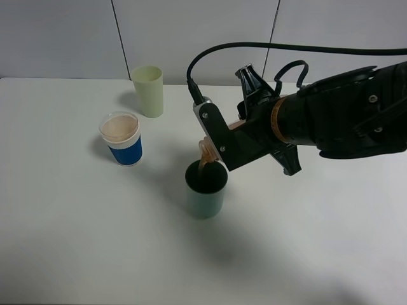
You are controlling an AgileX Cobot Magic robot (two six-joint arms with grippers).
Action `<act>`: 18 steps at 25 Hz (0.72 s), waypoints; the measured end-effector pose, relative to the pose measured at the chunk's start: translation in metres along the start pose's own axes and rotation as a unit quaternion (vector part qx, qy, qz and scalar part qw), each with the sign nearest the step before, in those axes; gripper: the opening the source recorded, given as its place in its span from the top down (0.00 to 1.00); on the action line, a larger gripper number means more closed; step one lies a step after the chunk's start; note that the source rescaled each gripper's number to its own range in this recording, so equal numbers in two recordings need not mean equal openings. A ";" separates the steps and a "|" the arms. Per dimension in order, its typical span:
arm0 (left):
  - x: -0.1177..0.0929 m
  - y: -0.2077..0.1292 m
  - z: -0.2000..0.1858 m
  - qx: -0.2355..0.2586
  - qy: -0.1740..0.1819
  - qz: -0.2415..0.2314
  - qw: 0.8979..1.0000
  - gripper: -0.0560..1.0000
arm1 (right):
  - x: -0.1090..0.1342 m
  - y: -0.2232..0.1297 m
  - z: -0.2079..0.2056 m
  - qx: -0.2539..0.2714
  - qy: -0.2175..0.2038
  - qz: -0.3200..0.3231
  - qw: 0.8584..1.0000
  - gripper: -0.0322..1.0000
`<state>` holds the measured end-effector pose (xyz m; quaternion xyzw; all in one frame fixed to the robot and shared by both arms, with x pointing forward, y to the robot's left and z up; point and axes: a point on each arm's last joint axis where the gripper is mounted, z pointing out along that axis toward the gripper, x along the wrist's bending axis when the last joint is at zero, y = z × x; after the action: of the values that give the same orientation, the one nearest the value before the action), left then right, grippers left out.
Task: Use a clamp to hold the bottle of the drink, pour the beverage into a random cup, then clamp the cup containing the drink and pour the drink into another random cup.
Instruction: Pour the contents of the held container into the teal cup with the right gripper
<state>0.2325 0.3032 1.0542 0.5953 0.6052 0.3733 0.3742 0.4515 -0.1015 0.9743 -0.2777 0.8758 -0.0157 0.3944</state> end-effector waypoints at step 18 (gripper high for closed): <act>0.000 0.000 0.000 0.000 0.000 0.000 1.000 0.21 | -0.002 -0.001 0.000 0.004 -0.013 -0.028 1.000 0.93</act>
<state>0.2325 0.3032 1.0542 0.5953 0.6052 0.3733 0.3742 0.4531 -0.1010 0.9761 -0.3010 0.8625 -0.0267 0.4059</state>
